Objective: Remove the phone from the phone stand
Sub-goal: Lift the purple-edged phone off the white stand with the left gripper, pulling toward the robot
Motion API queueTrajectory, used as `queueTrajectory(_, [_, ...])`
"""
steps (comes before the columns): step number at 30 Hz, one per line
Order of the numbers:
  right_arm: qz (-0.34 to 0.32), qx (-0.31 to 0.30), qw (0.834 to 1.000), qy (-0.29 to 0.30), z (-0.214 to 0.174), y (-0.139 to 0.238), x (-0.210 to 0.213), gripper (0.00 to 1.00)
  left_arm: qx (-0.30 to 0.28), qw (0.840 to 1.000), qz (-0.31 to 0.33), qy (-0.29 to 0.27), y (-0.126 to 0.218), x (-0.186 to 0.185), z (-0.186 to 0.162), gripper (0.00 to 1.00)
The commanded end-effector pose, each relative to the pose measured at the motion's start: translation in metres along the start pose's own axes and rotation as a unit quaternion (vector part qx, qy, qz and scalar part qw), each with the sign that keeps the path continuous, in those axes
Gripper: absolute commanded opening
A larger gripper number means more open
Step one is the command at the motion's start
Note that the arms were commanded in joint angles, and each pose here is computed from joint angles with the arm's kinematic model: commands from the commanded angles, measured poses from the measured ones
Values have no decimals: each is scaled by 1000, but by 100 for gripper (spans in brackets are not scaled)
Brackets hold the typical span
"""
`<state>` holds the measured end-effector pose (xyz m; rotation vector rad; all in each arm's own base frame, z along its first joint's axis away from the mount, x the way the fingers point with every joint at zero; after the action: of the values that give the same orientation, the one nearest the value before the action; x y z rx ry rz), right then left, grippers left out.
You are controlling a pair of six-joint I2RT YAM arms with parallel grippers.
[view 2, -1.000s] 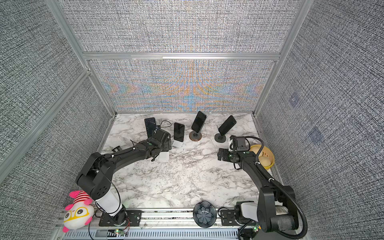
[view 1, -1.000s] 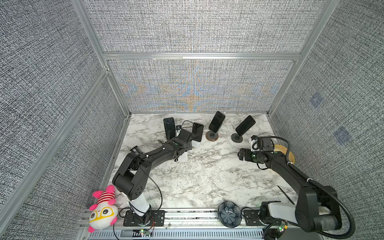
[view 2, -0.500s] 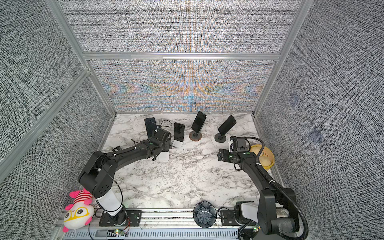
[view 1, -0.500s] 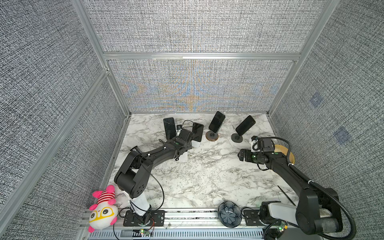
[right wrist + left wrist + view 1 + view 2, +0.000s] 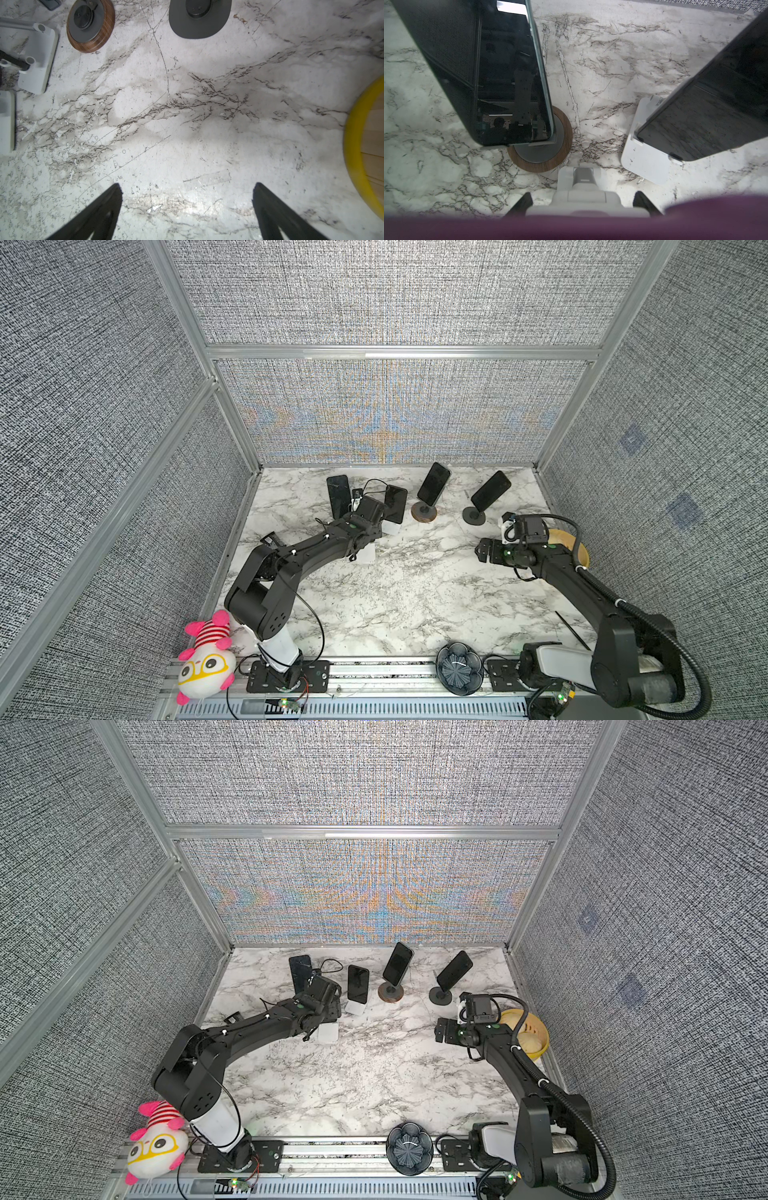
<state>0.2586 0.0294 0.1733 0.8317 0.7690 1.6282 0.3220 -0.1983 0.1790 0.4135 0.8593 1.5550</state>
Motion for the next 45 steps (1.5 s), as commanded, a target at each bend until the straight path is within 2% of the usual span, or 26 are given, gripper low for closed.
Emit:
queueTrajectory(1, [4, 2, 1000, -1, 1, 3, 1, 98, -8, 1000, -5, -1, 10, -2, 9, 72])
queueTrajectory(4, [2, 1, 1000, -2, 2, 5, 1, 99, -3, 1000, -12, -9, 20, -4, 14, 71])
queueTrajectory(11, [10, 30, 999, -8, 4, 8, 3, 98, 9, 999, -45, -15, 53, -8, 15, 54])
queueTrajectory(16, [73, 39, 997, -4, 4, 9, 12, 98, 33, 995, -94, -26, 75, -16, 13, 50])
queueTrajectory(19, [104, 41, 994, -4, 6, 14, 17, 95, 59, 993, -98, -41, 85, -23, 9, 49])
queueTrajectory(27, [147, 26, 989, 5, 7, 40, 32, 87, 124, 982, -135, -49, 110, -43, -7, 41])
queueTrajectory(29, [187, 22, 982, 5, 4, 43, 44, 82, 148, 977, -146, -57, 113, -51, -11, 37])
queueTrajectory(32, [265, 21, 963, 37, -3, 48, 73, 78, 189, 961, -195, -45, 111, -65, -16, 34])
queueTrajectory(38, [337, -8, 937, 97, -5, 66, 111, 67, 238, 939, -247, -20, 107, -84, -20, 27])
queueTrajectory(41, [367, -18, 924, 106, -7, 67, 124, 61, 269, 934, -237, 0, 102, -87, -24, 21])
queueTrajectory(43, [362, -13, 926, 103, -11, 67, 125, 60, 290, 932, -218, 0, 104, -85, -26, 21])
queueTrajectory(45, [340, -10, 935, 98, -12, 66, 121, 60, 299, 936, -183, -8, 108, -75, -28, 15])
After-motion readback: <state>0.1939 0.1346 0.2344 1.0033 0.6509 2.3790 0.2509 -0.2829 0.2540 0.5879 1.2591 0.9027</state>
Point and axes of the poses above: each gripper's point midway between its finger pads, its own y axis back along the fingers, its own x axis along the line the jaws close on, z = x × y, the point moved 10 cm from there along y, back along the fingers, and after that the axes turned 12 degrees about y, right-handed, at the moved point
